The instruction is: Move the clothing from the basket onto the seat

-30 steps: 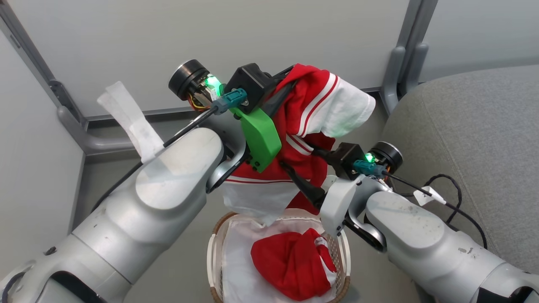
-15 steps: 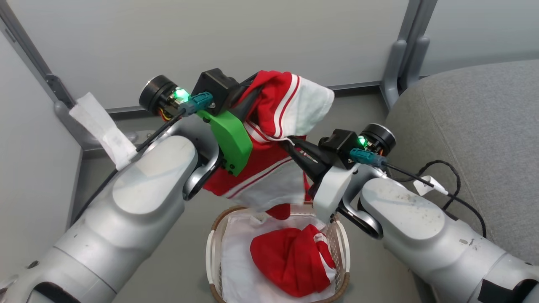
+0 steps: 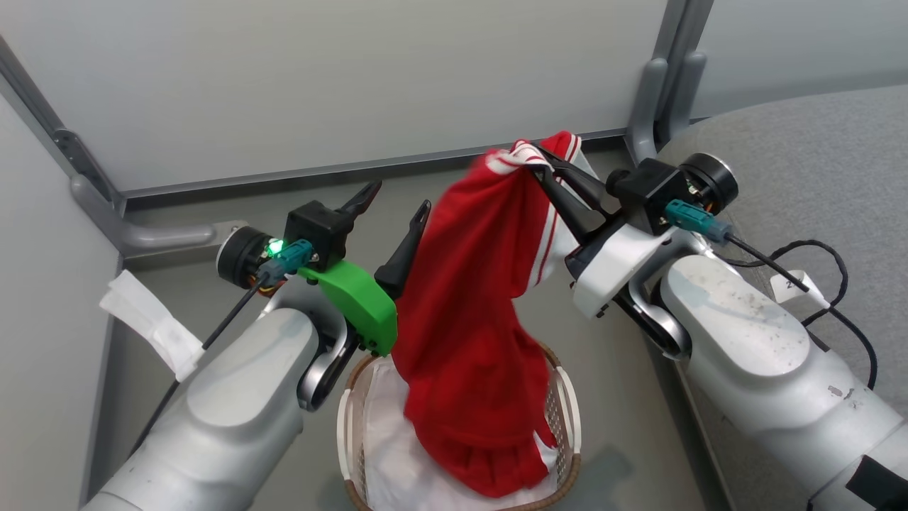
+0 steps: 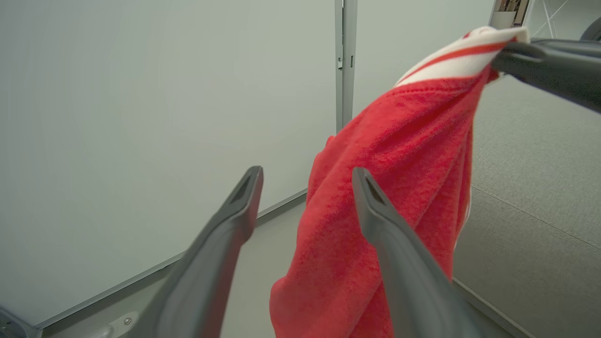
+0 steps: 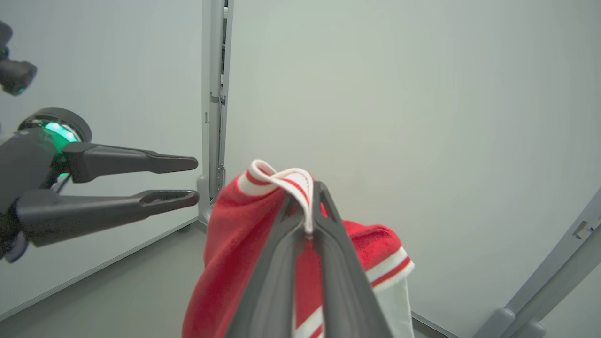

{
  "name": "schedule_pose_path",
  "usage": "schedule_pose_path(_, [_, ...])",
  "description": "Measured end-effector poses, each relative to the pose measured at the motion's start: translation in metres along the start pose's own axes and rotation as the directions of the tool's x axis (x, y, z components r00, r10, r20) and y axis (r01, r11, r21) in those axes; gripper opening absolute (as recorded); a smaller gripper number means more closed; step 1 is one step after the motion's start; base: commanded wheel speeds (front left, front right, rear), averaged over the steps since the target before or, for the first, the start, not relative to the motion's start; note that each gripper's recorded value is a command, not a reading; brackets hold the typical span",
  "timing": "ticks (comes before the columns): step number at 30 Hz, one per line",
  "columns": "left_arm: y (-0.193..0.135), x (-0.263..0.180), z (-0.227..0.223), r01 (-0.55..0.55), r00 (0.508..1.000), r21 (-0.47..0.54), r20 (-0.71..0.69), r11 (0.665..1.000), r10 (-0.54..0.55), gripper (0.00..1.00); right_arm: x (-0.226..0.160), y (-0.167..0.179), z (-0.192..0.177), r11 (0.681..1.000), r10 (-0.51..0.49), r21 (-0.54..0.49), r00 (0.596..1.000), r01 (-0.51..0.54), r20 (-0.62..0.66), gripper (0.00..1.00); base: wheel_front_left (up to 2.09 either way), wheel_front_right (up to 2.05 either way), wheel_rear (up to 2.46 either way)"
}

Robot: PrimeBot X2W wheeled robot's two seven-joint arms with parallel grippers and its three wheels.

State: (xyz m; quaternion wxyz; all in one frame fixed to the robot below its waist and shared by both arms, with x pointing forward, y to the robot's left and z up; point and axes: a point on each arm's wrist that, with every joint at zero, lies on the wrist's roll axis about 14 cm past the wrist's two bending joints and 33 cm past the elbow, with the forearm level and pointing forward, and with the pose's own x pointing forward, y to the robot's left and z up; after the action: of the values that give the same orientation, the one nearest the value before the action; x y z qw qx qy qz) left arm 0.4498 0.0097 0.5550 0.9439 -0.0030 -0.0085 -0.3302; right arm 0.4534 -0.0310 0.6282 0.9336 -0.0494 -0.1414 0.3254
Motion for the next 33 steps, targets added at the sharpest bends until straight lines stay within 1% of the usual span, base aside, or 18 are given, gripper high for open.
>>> schedule_pose_path(9, [-0.019,-0.008,-0.027,0.014,1.000,-0.081,-0.023,0.997,-0.016,1.00,-0.013,-0.041,0.010,0.994,-0.097,-0.055,0.995,0.098,0.023,0.00,0.00,0.00,0.00])
schedule_pose_path(17, [-0.050,-0.005,-0.035,0.080,0.997,-0.121,-0.009,0.989,-0.082,1.00,-0.048,-0.079,0.007,0.975,-0.189,-0.116,0.982,0.188,-0.002,0.00,0.00,0.00,0.00])
schedule_pose_path(25, [-0.081,0.010,-0.036,0.170,0.985,-0.126,0.015,0.977,-0.170,1.00,-0.085,-0.112,0.010,0.945,-0.286,-0.168,0.958,0.279,-0.016,0.00,0.00,0.00,0.00])
schedule_pose_path(33, [-0.118,0.031,-0.039,0.290,0.957,-0.137,0.035,0.947,-0.288,1.00,-0.125,-0.143,0.015,0.900,-0.393,-0.217,0.919,0.379,-0.028,0.00,0.00,0.00,0.00])
